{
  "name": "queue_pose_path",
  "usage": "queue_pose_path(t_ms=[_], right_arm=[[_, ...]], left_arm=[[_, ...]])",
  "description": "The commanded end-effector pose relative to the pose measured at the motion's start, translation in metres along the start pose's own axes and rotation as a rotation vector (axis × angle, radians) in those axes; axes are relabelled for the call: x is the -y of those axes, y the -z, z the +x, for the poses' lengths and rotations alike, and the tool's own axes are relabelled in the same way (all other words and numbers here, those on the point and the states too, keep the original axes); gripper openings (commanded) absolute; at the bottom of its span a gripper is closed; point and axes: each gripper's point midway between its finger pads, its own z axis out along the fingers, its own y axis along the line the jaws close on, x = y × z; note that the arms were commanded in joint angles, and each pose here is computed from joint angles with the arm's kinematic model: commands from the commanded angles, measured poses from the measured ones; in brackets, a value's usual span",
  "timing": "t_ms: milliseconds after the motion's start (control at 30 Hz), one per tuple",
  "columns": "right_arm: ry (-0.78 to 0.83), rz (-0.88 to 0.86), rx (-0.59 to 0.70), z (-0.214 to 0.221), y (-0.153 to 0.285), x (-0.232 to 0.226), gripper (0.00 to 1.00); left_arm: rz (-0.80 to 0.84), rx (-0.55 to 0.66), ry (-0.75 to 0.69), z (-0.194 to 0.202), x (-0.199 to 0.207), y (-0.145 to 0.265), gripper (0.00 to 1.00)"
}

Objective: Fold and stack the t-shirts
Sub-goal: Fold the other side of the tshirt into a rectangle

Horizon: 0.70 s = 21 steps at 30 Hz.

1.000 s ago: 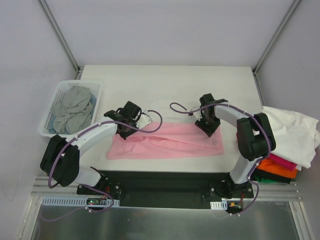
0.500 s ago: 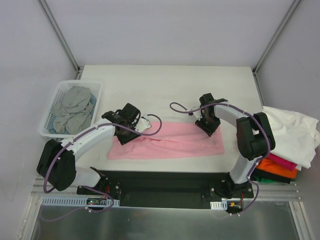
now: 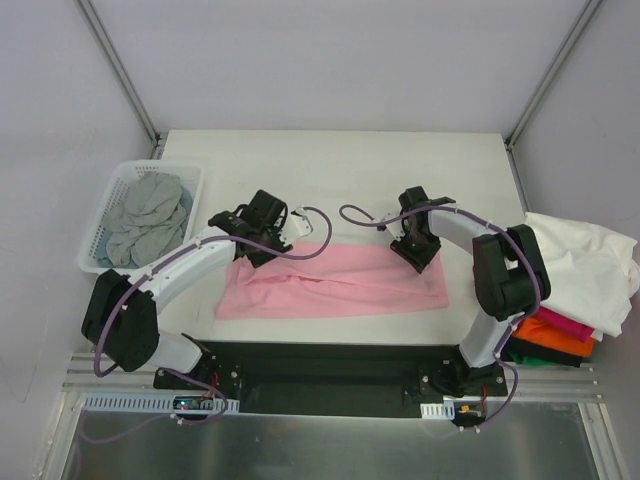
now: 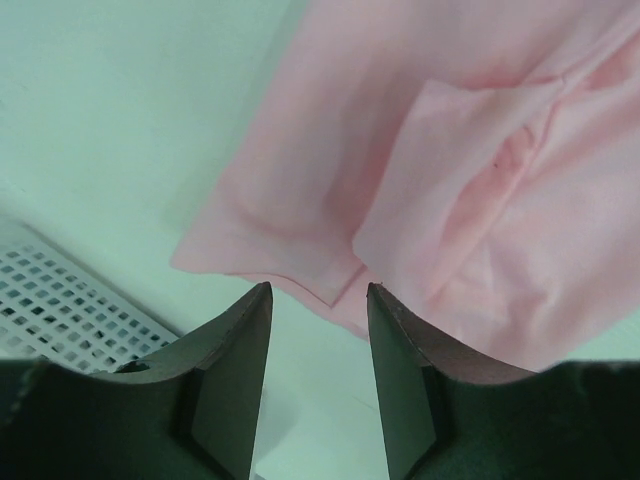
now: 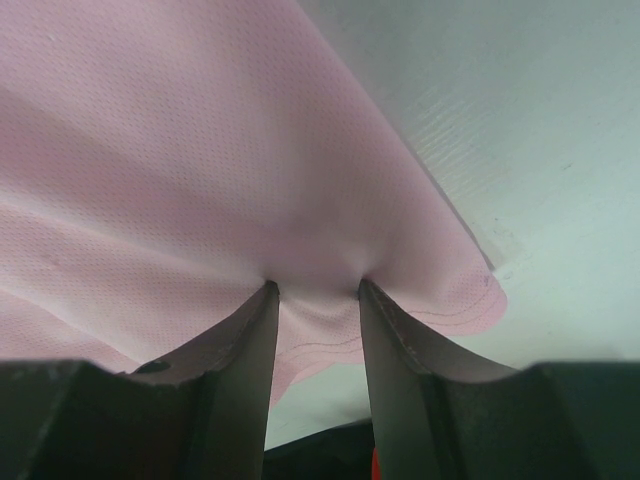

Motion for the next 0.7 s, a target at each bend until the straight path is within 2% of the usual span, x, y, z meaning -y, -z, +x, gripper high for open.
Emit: queue_pose_path(t_ms=[0, 100, 267, 433, 667], right_arm=[[-0.002, 0.006, -0.013, 0.005, -0.005, 0.002, 0.41], [-0.007, -0.002, -0.011, 0.005, -0.004, 0.0, 0.4], [-0.007, -0.009, -0.005, 0.007, -0.002, -0.003, 0.4], [-0.004, -0.011, -0.003, 0.01, -0.002, -0.006, 0.41], [-0.005, -0.014, -0.001, 0.009, -0.003, -0.006, 0.4]], left_arm=[[-0.136, 0.049, -0.026, -0.026, -0.036, -0.014, 0.43], [-0.136, 0.044, -0.014, -0.03, -0.044, -0.028, 0.43], [-0.083, -0.01, -0.013, -0.024, -0.035, -0.054, 0.4], [-0.036, -0.017, 0.004, -0.01, -0.017, -0.056, 0.4], [0.038, -0.058, 0.014, 0.032, 0.023, -0.051, 0.41]])
